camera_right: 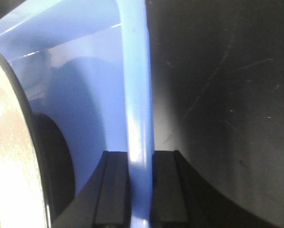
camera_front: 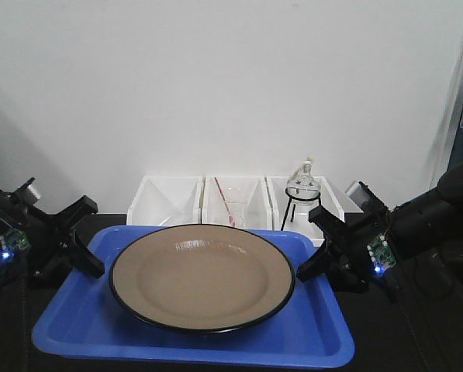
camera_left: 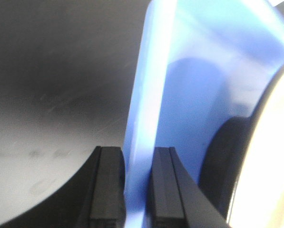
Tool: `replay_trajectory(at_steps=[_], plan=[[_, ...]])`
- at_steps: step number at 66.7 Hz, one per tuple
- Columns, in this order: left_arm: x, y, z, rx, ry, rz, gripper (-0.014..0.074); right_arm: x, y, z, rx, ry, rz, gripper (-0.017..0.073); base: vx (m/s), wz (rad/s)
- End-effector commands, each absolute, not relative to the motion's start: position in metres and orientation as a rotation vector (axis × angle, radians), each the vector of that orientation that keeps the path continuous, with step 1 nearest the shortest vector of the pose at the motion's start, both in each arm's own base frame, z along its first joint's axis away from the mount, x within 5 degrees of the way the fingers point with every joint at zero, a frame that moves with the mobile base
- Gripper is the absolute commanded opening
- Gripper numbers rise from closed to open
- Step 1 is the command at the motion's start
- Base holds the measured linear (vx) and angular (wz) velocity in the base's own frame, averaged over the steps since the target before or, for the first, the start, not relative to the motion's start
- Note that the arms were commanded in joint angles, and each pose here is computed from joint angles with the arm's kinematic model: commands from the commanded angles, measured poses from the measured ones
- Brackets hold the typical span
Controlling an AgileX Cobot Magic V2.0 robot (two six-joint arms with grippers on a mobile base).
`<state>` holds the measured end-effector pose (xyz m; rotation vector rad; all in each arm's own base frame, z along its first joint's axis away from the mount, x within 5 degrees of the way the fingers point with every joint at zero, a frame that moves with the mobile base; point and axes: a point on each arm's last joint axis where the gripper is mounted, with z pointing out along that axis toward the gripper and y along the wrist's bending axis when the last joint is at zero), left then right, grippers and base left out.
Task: Place disk in tray to left cabinet
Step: 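Lift the blue tray with both grippers off the bench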
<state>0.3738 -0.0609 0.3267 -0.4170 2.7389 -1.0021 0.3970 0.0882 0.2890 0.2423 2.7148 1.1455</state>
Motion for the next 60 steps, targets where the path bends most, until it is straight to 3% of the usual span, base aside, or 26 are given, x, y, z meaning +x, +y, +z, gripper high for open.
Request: replay_trajectory(at_steps=[1, 21, 33, 60], plan=[[0.359, -0.083, 0.372, -0.424, 2.601, -1.327, -0.0001, 0.384, 0.109, 0.343, 0.232, 2.514, 1.493, -0.0004, 0.0, 0.0], [0.358, -0.083, 0.375, -0.416, 2.59, -1.33, -0.0001, 0.385, 0.111, 0.361, 0.189, 2.444, 1.538, -0.0004, 0.0, 0.0], [0.358, -0.084, 0.377, -0.418, 2.576, -1.367, -0.0001, 0.385, 0.11, 0.384, 0.134, 2.413, 1.49, -0.0004, 0.0, 0.0], [0.359, -0.086, 0.379, -0.386, 2.55, -1.395, 0.0, 0.385, 0.109, 0.38, 0.107, 2.445, 1.407, -0.0004, 0.0, 0.0]])
